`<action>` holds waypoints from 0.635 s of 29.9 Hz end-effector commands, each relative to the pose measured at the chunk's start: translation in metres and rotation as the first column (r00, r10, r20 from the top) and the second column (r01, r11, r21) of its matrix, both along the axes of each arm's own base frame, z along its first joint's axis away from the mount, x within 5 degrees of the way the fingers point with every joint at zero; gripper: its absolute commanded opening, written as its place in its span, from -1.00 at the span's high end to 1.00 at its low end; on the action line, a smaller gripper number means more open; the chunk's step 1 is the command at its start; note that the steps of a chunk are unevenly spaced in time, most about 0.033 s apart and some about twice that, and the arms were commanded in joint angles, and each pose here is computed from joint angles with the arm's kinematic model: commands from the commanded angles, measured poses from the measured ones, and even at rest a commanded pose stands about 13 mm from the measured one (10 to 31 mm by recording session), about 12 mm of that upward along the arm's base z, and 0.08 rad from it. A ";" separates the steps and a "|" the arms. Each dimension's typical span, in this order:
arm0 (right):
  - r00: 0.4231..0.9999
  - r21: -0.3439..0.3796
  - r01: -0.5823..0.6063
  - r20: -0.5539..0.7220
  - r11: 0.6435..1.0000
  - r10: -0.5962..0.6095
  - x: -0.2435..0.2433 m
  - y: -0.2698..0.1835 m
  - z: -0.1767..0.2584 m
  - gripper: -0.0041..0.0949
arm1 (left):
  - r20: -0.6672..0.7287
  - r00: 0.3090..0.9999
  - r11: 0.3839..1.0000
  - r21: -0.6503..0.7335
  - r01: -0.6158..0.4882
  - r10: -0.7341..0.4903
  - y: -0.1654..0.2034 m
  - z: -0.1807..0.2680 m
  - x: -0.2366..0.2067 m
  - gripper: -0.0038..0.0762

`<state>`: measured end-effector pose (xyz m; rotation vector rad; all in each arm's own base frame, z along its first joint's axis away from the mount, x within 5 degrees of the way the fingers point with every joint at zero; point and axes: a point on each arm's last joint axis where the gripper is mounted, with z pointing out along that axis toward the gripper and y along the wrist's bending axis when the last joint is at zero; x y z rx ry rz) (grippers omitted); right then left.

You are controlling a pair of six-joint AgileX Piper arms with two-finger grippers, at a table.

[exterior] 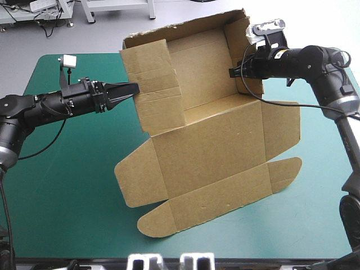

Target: Fold the box

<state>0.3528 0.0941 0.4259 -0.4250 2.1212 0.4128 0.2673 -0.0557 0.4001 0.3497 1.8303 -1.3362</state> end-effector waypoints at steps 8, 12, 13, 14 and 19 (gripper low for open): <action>0.991 0.094 0.056 0.116 0.994 -0.066 -0.013 0.007 0.033 0.96 | 0.057 0.998 1.000 0.029 -0.012 0.010 -0.002 0.020 -0.009 -0.40; 0.989 0.088 0.056 0.131 0.995 -0.067 -0.012 0.020 0.031 0.96 | 0.056 0.993 0.987 0.114 -0.114 0.109 0.004 0.020 -0.002 -0.40; 0.989 0.082 0.054 0.131 0.995 -0.064 -0.013 0.024 0.030 0.96 | 0.057 0.990 0.983 0.121 -0.136 0.130 0.005 0.021 0.000 -0.40; 0.991 0.079 0.050 0.123 0.996 -0.059 -0.011 0.029 0.027 0.96 | 0.055 0.988 0.980 0.133 -0.149 0.143 0.006 0.020 0.001 -0.39; 0.997 0.088 0.017 0.079 0.996 -0.024 -0.004 0.052 0.011 0.96 | 0.038 0.977 0.955 0.206 -0.214 0.211 -0.002 0.014 0.006 -0.38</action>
